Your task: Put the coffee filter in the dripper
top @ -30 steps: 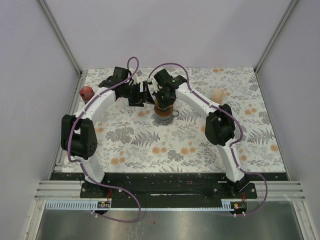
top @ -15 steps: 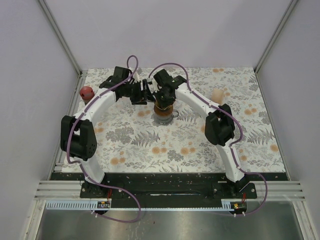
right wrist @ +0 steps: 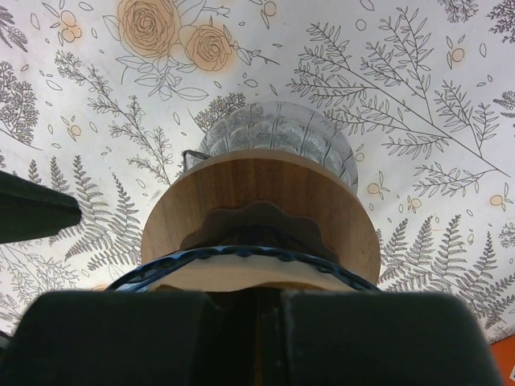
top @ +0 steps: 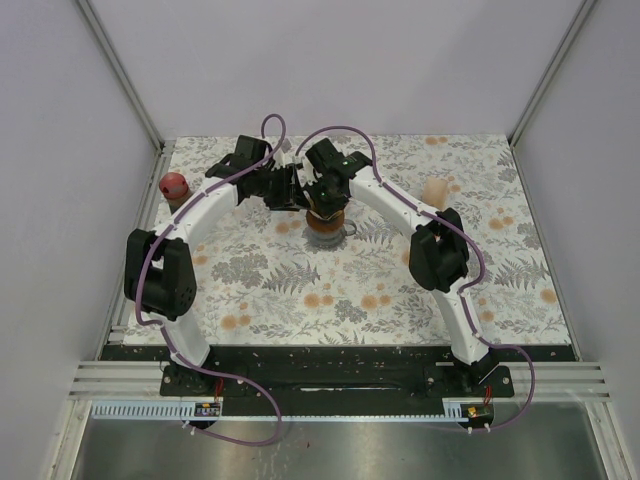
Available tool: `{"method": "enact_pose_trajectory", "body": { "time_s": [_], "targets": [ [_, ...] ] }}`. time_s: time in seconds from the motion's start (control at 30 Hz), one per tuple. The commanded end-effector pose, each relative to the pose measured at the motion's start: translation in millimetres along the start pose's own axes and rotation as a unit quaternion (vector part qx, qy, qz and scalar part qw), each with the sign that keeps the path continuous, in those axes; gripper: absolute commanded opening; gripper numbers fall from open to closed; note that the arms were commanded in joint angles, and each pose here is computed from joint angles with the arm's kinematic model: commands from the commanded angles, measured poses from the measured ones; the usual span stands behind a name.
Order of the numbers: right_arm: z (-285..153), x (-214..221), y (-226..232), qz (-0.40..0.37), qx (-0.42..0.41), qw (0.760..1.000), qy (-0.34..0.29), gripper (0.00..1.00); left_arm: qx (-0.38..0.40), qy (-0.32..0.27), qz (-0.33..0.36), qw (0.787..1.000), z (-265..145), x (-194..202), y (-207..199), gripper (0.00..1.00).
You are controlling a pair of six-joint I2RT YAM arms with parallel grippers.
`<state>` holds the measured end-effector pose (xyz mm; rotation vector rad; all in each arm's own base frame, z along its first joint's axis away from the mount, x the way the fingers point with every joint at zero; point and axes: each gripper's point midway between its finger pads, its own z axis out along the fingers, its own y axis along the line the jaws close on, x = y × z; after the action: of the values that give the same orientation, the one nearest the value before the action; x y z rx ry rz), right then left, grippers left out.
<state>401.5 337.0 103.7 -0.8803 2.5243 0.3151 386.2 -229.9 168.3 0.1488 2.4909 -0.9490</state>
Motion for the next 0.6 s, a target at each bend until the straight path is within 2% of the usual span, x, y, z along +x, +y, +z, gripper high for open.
{"method": "enact_pose_trajectory", "body": {
  "time_s": [0.0, 0.1, 0.23, 0.57],
  "targets": [
    [-23, -26, 21, -0.009, -0.028, 0.999, -0.045, 0.0, -0.012, -0.021, 0.029, 0.999, -6, -7, 0, 0.43],
    [-36, -36, 25, -0.018, -0.036, 0.997, -0.064, 0.0, -0.01, -0.017, 0.029, 0.999, -4, -5, -1, 0.38],
    [-52, -47, 29, -0.028, -0.046, 0.995, -0.085, 0.12, -0.013, -0.016, 0.032, 0.999, -4, -5, 0, 0.38],
    [-70, -55, 26, -0.04, -0.056, 0.992, -0.103, 0.23, -0.021, -0.033, 0.049, 0.998, -12, -13, -2, 0.37]
  ]
}}
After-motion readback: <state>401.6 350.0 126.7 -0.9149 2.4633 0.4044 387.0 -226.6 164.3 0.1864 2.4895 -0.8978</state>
